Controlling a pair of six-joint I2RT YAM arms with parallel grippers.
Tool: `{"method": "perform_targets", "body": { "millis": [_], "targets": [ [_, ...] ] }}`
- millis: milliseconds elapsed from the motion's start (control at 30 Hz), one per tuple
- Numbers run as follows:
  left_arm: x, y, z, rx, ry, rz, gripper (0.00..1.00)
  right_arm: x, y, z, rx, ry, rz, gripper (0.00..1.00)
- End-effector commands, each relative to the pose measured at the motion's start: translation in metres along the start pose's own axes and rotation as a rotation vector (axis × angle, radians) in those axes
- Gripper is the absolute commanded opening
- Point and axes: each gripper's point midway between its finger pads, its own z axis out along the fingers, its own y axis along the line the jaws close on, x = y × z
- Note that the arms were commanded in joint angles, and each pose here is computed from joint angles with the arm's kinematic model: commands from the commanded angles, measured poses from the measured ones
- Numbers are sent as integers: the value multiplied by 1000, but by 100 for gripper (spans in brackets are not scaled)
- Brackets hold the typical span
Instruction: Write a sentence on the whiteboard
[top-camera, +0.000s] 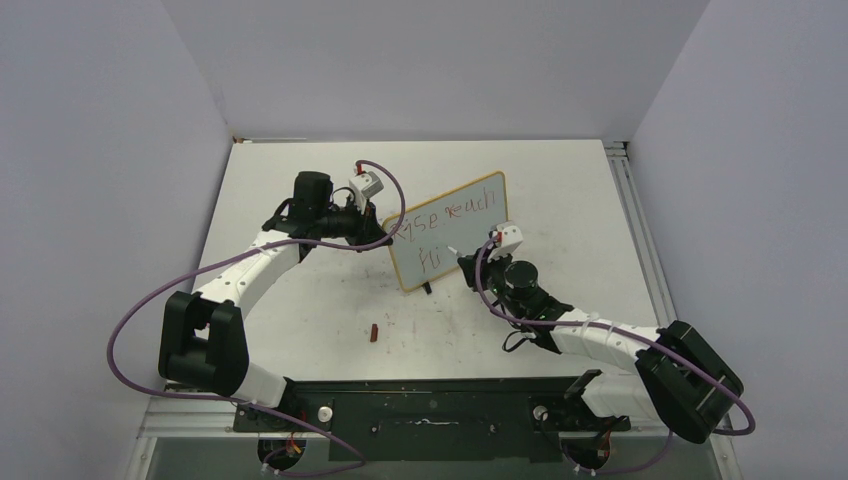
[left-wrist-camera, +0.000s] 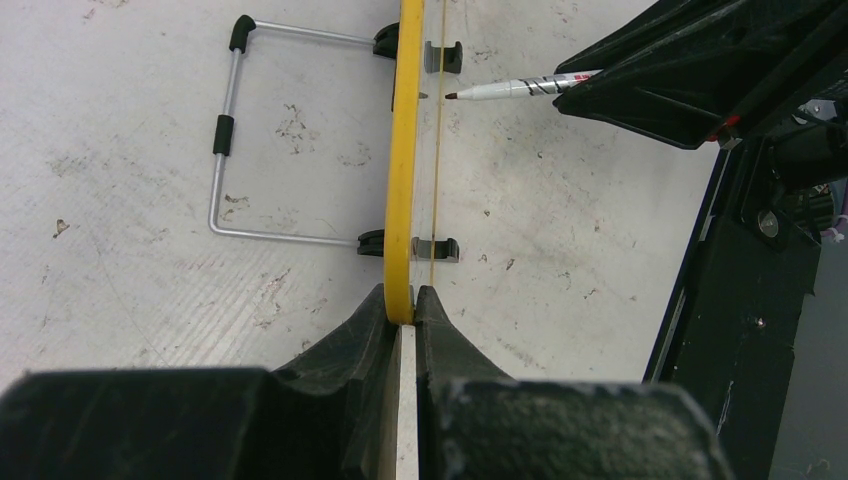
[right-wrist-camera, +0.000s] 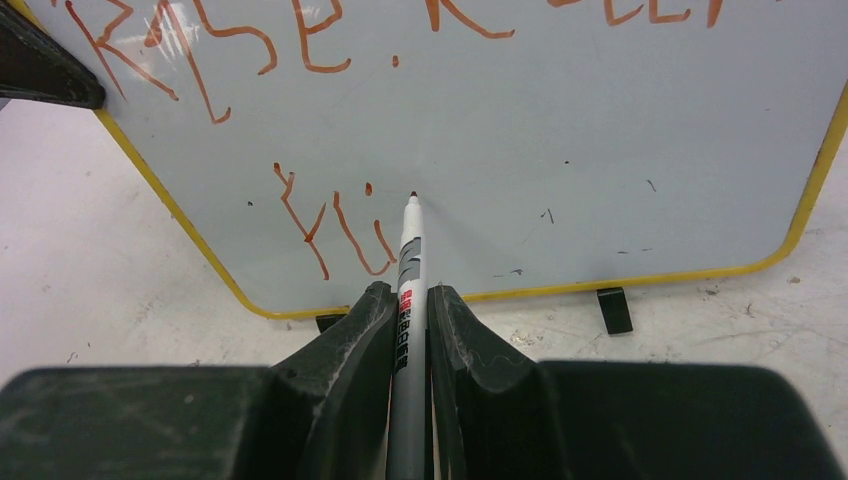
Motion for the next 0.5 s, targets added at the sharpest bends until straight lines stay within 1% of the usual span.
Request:
{"method": "perform_targets", "body": {
  "millis": [0, 267, 467],
  "targets": [
    [-7, -6, -2, 12, -3, 41, 0, -9, -3, 6, 13, -38, 14, 5],
    [-7, -6, -3, 13, -4, 42, 0, -14, -2, 13, 7, -44, 4, 5],
    [-6, -6, -2, 14, -2, 40, 0, -20, 6, 13, -34, -59, -11, 5]
  ]
}}
